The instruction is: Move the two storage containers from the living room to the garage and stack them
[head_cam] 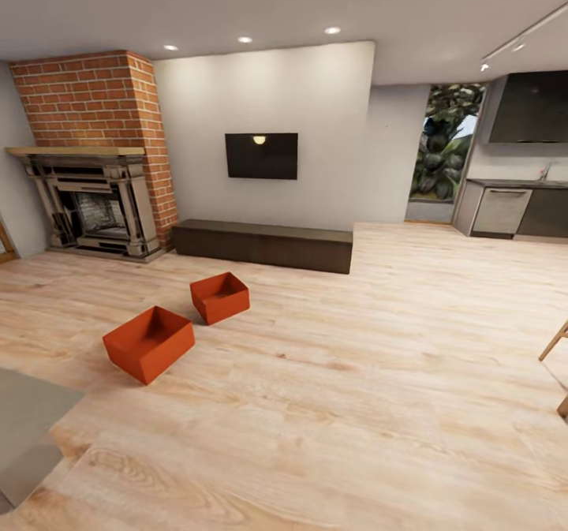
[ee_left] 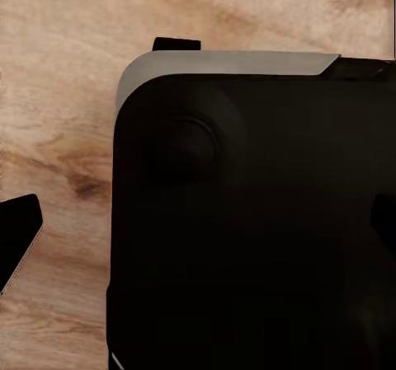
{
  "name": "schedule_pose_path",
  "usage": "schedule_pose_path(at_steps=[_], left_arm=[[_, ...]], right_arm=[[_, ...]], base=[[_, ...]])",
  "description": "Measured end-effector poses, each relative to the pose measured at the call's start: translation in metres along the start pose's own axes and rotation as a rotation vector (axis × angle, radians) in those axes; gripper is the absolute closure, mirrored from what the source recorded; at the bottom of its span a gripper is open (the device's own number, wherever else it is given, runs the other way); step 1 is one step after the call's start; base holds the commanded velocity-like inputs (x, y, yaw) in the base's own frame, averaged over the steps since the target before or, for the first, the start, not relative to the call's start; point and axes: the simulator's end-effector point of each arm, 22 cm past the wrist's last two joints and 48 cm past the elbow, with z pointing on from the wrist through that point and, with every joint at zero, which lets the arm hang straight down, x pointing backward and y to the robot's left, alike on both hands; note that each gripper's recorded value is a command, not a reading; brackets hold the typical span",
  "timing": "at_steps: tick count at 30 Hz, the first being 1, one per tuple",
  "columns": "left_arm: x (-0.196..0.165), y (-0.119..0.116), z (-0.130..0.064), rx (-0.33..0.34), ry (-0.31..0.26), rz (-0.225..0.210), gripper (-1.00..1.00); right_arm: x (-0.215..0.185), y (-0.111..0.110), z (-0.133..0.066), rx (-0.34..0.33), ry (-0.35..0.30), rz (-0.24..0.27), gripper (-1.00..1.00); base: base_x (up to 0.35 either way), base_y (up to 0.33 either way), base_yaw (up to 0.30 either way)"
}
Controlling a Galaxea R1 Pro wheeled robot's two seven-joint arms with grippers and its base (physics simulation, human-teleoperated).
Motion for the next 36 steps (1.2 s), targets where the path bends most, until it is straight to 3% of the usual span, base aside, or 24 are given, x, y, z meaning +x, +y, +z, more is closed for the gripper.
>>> schedule_pose_path(at_steps=[36], left_arm=[[0.0005, 0.0001, 0.0000, 0.000, 0.001, -0.002, -1.00]], right_arm=[[0.0004, 0.0007, 0.0000, -0.001, 0.003, -0.004, -1.00]], base=[[0.322, 0.000, 0.000]])
